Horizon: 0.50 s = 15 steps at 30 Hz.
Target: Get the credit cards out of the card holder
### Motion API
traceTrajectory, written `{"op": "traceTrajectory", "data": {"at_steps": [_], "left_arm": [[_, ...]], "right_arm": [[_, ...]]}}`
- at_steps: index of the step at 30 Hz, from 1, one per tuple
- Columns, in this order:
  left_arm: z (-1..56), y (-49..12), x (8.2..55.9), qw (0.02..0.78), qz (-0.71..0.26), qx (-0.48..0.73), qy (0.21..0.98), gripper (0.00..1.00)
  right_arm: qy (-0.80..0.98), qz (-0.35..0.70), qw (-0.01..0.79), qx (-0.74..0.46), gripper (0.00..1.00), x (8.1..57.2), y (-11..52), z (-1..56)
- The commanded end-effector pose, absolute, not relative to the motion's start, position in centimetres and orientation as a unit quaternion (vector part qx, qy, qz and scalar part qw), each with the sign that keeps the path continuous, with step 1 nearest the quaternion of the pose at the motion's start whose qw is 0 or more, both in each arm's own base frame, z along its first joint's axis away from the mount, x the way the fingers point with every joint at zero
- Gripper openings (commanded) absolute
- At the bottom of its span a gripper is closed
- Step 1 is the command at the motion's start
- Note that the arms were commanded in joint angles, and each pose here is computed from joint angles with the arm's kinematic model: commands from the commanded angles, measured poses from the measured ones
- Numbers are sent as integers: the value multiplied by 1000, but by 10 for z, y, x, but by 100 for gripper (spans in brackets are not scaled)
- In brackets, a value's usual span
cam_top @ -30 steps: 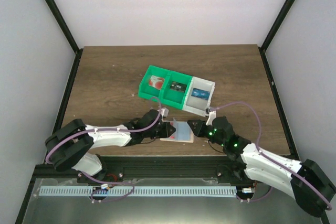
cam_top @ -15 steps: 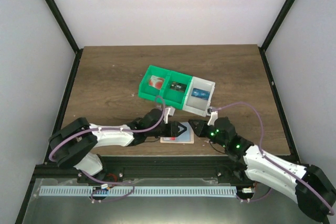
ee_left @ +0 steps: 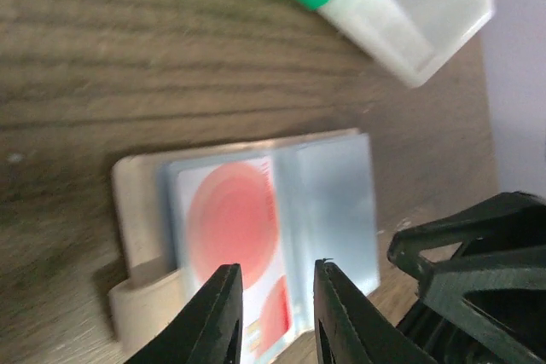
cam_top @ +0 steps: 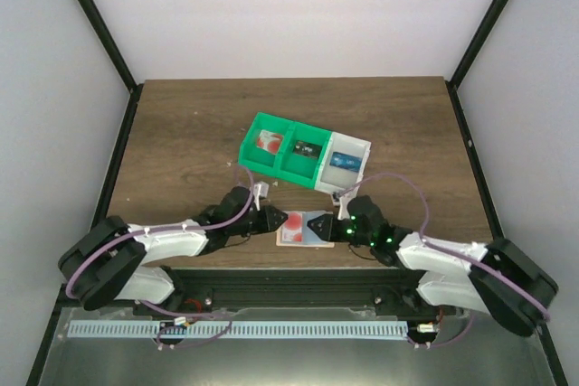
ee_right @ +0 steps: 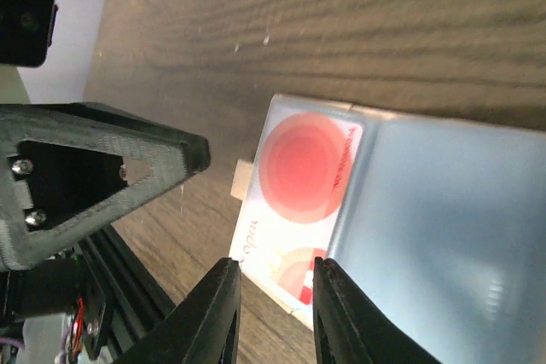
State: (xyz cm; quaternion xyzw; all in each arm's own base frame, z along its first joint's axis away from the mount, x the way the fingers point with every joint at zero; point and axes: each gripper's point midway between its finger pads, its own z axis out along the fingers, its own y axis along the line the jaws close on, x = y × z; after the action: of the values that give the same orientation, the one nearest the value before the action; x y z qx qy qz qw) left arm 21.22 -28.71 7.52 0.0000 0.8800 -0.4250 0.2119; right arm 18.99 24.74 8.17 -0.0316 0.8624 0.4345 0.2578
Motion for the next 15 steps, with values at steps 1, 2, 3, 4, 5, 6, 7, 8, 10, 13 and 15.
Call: {"op": "traceTrajectory", "data": {"at_steps": [1,2,3,4,5,6,7,8,10,13,15], "left_arm": [[60,-284,205,197,-421,16,885,27],[57,-283,204,194,-416,18,888,28],[53,-281,204,189,-406,19,894,30],[47,-279,204,187,-395,19,899,31],[43,-276,203,185,-385,19,904,32],[39,-273,202,184,-377,19,908,33],[35,-270,201,182,-369,18,911,33],[31,-267,201,181,-360,17,915,33],[23,-261,199,176,-343,16,923,33],[18,-259,196,172,-338,21,925,30],[14,-259,195,170,-334,26,927,26]], "right_arm": [[851,466,228,-80,26,186,287,94],[854,464,222,-83,26,185,291,92],[856,461,218,-84,26,185,293,88],[857,461,214,-84,26,185,296,86],[859,460,211,-85,26,186,298,84],[861,457,207,-84,26,187,299,82],[864,454,202,-83,26,188,300,78],[870,445,197,-78,26,189,300,73],[883,424,191,-67,26,192,297,63],[895,403,186,-55,26,194,291,52],[900,392,183,-50,27,194,288,46]]}}
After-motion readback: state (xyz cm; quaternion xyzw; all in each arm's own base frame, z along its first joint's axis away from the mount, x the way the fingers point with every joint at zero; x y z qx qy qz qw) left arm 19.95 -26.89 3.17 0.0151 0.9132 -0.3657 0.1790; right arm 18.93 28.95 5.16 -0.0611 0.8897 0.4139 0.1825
